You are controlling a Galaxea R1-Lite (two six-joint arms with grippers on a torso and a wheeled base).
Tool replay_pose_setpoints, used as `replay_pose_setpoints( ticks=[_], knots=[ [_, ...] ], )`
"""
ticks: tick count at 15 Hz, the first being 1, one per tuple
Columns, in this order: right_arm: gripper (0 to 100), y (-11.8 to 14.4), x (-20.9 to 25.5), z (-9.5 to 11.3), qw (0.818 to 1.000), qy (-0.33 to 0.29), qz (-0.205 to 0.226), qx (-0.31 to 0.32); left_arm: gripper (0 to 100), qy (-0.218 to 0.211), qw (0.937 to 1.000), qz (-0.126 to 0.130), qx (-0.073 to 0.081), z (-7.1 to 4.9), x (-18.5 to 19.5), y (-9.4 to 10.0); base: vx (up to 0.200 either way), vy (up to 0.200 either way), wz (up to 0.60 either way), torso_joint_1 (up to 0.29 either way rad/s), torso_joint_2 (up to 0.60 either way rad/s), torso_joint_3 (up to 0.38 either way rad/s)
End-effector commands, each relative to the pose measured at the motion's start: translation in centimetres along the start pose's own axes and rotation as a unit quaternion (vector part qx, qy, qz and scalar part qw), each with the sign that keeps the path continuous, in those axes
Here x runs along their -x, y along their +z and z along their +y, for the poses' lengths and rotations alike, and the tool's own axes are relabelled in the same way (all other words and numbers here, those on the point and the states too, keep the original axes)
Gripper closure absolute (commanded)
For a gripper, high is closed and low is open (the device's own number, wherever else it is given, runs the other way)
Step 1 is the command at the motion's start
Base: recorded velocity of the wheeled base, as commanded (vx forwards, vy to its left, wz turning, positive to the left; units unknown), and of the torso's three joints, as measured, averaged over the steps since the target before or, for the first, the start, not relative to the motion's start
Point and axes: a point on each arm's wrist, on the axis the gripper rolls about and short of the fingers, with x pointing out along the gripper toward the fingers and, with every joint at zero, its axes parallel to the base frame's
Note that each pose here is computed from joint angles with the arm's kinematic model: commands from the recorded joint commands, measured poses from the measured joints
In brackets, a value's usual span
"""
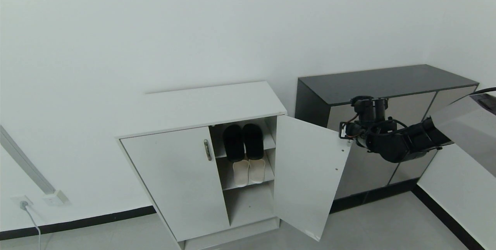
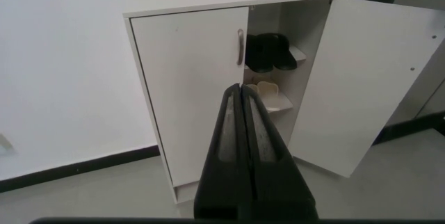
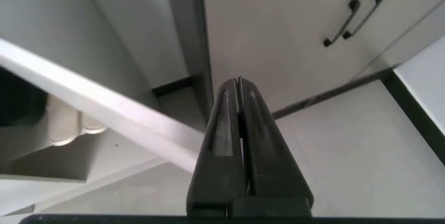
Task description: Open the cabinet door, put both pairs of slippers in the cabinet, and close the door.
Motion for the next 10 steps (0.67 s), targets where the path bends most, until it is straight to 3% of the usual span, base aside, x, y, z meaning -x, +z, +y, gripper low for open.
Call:
replay_pose_setpoints(
  ticks=[1, 10],
  knots=[
    [100, -0.7, -0.4, 0.1, 1.000, 0.000, 0.007, 0.003, 100, 0.000, 1.0000, 0.000, 0.000, 0.0, 0.0, 0.0, 0.000, 0.000, 0.00, 0.000, 0.00, 0.000],
    [100, -0.8, 0.8, 1.1, 1.000, 0.011, 0.027, 0.003, 100, 0.001, 1.0000, 0.000, 0.000, 0.0, 0.0, 0.0, 0.000, 0.000, 0.00, 0.000, 0.00, 0.000]
  ],
)
